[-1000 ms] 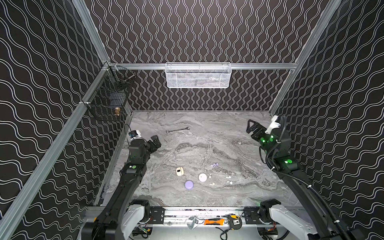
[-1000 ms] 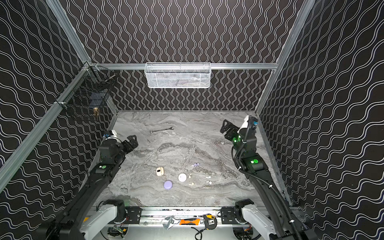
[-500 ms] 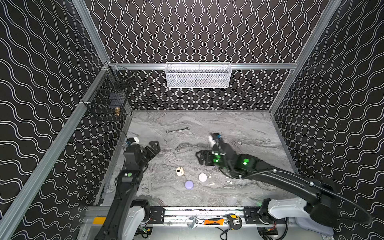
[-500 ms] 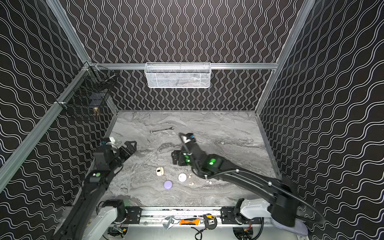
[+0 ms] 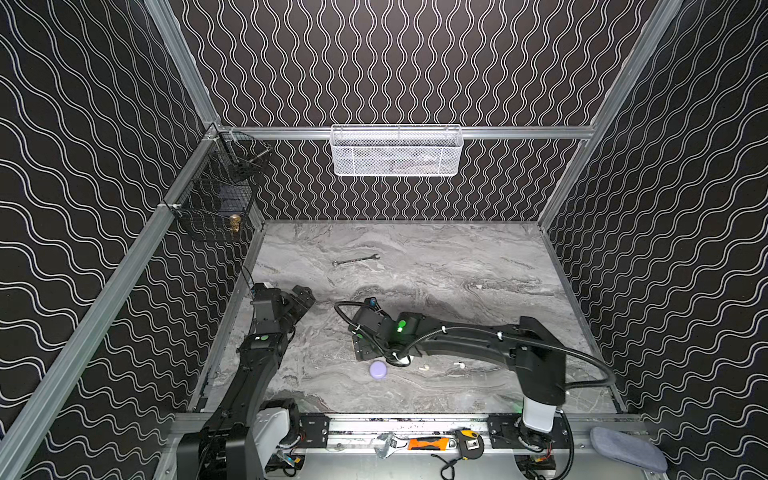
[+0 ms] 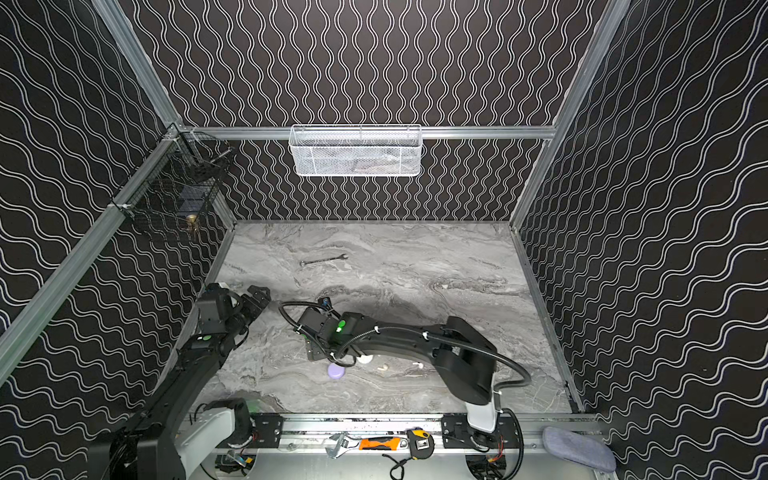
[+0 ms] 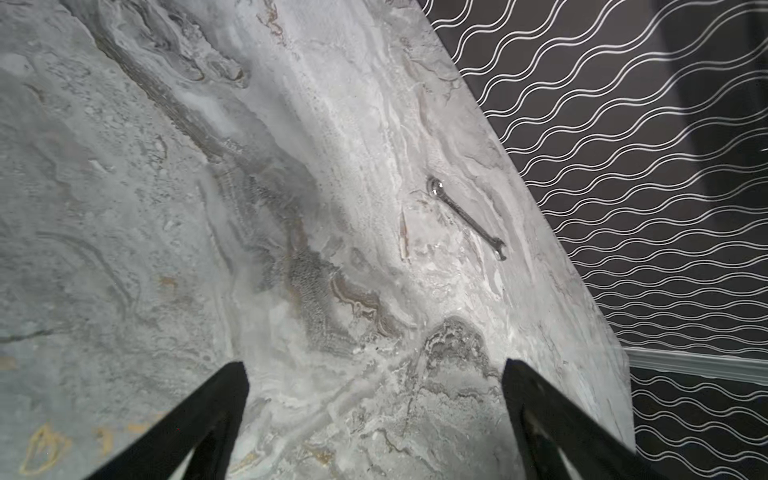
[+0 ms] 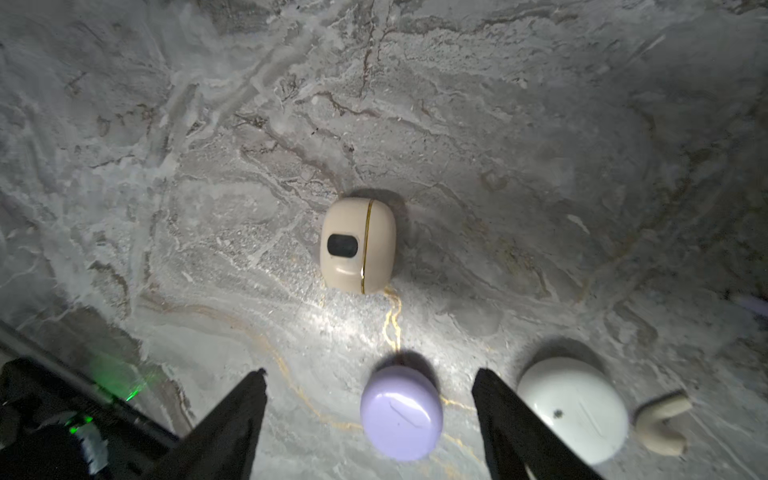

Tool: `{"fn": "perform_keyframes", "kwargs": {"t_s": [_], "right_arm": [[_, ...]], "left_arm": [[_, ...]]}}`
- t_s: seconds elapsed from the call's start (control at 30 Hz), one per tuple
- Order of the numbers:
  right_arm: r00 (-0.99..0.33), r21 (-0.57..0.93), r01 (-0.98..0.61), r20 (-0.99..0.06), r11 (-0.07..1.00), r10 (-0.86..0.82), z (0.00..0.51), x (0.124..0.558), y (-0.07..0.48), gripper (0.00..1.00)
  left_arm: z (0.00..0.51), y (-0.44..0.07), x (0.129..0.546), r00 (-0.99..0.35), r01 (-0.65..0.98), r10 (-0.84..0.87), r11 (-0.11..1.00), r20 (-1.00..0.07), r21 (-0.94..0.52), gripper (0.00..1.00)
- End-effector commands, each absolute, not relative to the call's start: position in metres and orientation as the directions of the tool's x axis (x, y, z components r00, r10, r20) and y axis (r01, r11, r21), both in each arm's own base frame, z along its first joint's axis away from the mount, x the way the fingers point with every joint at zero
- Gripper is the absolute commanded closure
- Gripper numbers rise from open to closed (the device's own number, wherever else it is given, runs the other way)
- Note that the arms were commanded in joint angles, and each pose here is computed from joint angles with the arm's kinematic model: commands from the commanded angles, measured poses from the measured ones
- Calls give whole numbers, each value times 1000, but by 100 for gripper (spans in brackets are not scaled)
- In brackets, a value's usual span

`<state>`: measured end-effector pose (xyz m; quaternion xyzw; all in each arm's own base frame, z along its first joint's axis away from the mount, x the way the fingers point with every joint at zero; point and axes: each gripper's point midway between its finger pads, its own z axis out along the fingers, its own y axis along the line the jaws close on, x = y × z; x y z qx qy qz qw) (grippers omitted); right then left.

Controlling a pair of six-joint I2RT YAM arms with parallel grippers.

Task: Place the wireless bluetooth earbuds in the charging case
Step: 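Lower the right gripper over the cream charging case and close on it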

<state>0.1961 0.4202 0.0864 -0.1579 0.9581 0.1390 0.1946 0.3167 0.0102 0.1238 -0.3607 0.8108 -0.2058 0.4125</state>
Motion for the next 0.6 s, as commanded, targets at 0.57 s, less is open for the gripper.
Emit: {"fn": "perform_keyframes", "kwargs": {"t_s": [0.57], "right_arm": [[-876,49,-412,-295,910,-381,16,216,440,33]], "left_arm": [[139,17,310,-355,-411,-752,659,-556,-630,1]]}}
